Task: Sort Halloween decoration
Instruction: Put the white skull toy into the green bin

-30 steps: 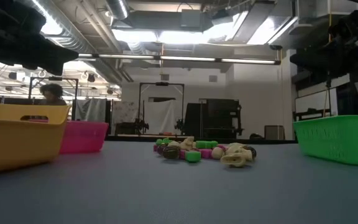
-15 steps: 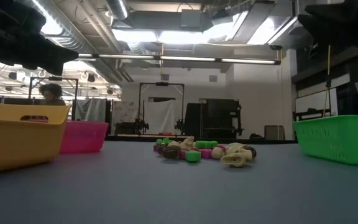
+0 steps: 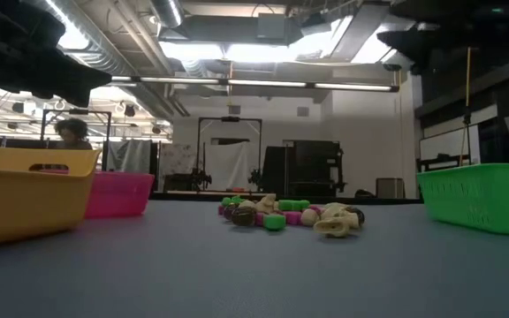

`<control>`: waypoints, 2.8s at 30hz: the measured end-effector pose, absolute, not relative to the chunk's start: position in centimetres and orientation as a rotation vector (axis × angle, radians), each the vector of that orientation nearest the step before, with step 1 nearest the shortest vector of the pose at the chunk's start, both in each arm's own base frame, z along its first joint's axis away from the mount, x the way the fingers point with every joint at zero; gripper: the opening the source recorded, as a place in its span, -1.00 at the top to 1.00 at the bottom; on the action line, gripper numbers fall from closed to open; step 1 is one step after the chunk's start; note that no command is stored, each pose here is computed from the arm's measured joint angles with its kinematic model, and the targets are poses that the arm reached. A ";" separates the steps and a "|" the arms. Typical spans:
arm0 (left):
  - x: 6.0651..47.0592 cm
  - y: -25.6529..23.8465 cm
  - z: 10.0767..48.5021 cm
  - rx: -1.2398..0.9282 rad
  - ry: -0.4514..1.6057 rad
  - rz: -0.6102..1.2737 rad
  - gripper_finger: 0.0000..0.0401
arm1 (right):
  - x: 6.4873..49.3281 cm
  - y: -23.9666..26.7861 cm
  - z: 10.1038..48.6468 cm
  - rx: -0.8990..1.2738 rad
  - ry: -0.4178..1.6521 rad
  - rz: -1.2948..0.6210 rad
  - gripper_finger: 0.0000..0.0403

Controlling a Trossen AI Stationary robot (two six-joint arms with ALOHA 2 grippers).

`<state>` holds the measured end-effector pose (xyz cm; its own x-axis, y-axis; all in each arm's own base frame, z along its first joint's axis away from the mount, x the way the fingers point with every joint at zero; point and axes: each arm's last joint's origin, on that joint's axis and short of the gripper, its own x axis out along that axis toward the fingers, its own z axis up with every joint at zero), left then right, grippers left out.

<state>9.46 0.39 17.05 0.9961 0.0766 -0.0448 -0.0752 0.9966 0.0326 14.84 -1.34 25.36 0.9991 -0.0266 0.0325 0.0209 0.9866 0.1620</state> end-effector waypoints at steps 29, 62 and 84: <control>9.5 0.4 17.1 0.037 0.046 0.076 1.00 | 33.2 -3.2 19.1 -0.127 0.752 0.088 -0.23; 9.5 0.4 17.1 0.038 0.046 0.087 1.00 | 36.4 -3.3 12.2 -0.149 0.813 0.210 -0.23; 9.5 0.4 17.1 0.038 0.046 0.087 1.00 | 36.1 -3.7 11.9 -0.172 0.861 0.137 0.18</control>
